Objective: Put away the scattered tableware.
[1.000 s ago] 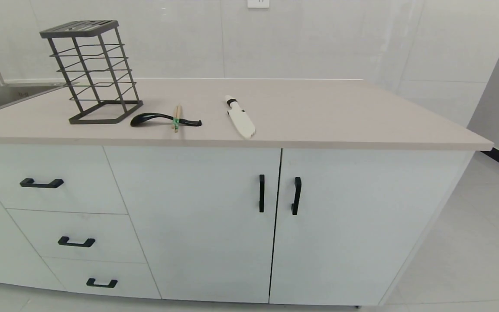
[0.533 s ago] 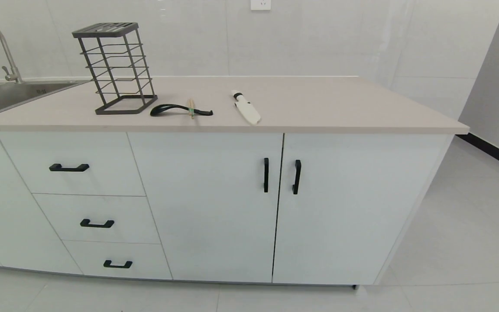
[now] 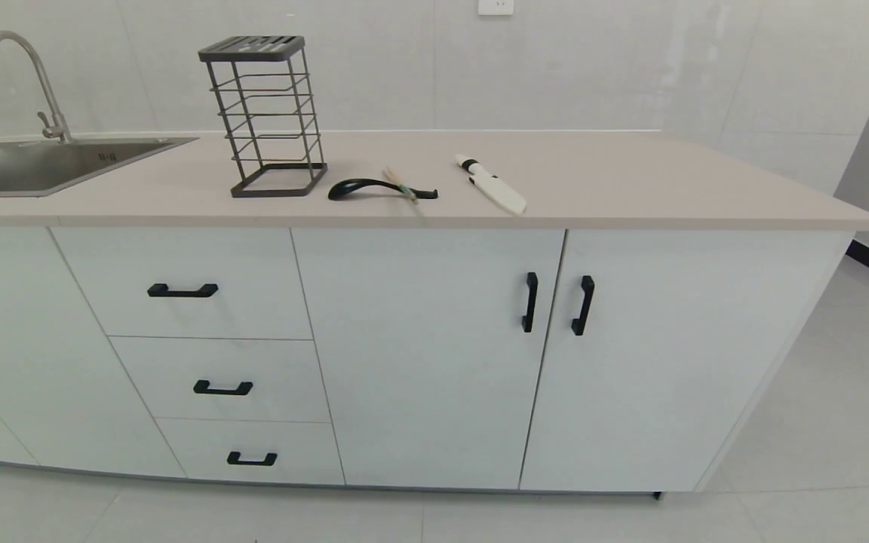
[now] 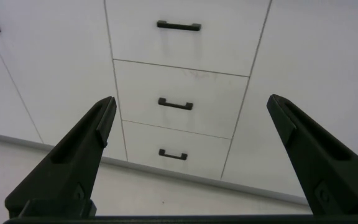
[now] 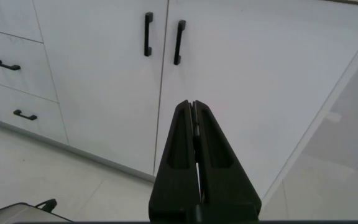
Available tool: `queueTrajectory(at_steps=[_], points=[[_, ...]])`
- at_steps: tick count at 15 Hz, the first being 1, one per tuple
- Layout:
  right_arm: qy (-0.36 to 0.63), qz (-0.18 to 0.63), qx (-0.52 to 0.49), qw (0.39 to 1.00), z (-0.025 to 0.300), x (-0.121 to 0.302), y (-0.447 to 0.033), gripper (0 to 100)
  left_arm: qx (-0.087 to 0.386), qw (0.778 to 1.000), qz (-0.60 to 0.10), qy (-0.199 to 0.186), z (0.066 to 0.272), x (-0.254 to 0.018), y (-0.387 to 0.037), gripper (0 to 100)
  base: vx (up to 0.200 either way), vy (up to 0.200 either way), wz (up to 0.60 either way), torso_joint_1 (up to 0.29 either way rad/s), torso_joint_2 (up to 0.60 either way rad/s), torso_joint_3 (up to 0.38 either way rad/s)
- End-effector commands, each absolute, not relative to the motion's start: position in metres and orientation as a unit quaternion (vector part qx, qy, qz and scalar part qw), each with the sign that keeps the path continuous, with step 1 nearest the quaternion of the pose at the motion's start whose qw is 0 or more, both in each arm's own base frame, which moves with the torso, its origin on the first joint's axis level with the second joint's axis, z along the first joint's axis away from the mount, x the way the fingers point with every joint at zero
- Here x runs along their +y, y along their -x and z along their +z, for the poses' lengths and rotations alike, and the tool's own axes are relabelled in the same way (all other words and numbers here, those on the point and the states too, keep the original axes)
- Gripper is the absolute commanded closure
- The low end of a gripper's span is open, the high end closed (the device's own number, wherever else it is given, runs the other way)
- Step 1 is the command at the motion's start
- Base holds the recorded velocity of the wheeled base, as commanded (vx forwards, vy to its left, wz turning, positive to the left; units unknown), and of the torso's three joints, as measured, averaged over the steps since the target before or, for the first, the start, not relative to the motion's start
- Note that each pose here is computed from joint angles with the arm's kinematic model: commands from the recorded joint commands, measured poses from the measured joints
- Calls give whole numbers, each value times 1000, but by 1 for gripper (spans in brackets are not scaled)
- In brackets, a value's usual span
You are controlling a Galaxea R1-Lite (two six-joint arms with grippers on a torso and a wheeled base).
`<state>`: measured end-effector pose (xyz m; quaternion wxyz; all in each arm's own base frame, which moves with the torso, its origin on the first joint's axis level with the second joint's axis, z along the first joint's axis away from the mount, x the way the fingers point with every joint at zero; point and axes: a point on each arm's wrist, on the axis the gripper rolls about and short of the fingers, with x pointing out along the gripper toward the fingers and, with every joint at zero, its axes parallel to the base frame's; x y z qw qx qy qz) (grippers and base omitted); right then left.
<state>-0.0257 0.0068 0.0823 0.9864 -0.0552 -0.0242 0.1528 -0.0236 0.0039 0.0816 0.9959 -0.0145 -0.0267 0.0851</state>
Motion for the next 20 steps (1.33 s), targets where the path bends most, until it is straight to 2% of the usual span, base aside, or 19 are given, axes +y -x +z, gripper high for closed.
queueTrajectory(at_steps=[1, 3, 8, 10, 12, 15, 20], points=[[54, 153, -24, 986, 82, 7, 26, 100, -27, 996, 85, 14, 82, 4, 24, 0, 0, 200, 0, -2, 2, -2], [53, 154, -24, 986, 82, 7, 26, 100, -27, 996, 85, 17, 82, 4, 24, 0, 0, 200, 0, 2, 2, 0], [55, 153, -25, 986, 83, 7, 26, 100, -27, 996, 86, 11, 81, 4, 24, 0, 0, 0, 0, 0, 0, 0], [55, 153, -25, 986, 83, 7, 26, 100, -28, 996, 85, 26, 81, 4, 24, 0, 0, 0, 0, 0, 0, 0], [55, 153, -25, 986, 83, 7, 26, 100, -30, 995, 84, 52, 82, 4, 24, 0, 0, 200, 0, 0, 2, 5], [55, 153, -26, 986, 83, 7, 26, 100, -31, 994, 83, 57, 82, 4, 24, 0, 0, 200, 0, -1, 2, 4], [57, 152, -39, 986, 82, 7, 24, 100, -31, 994, 84, 56, 82, 4, 24, 0, 0, 0, 0, 0, 0, 0]])
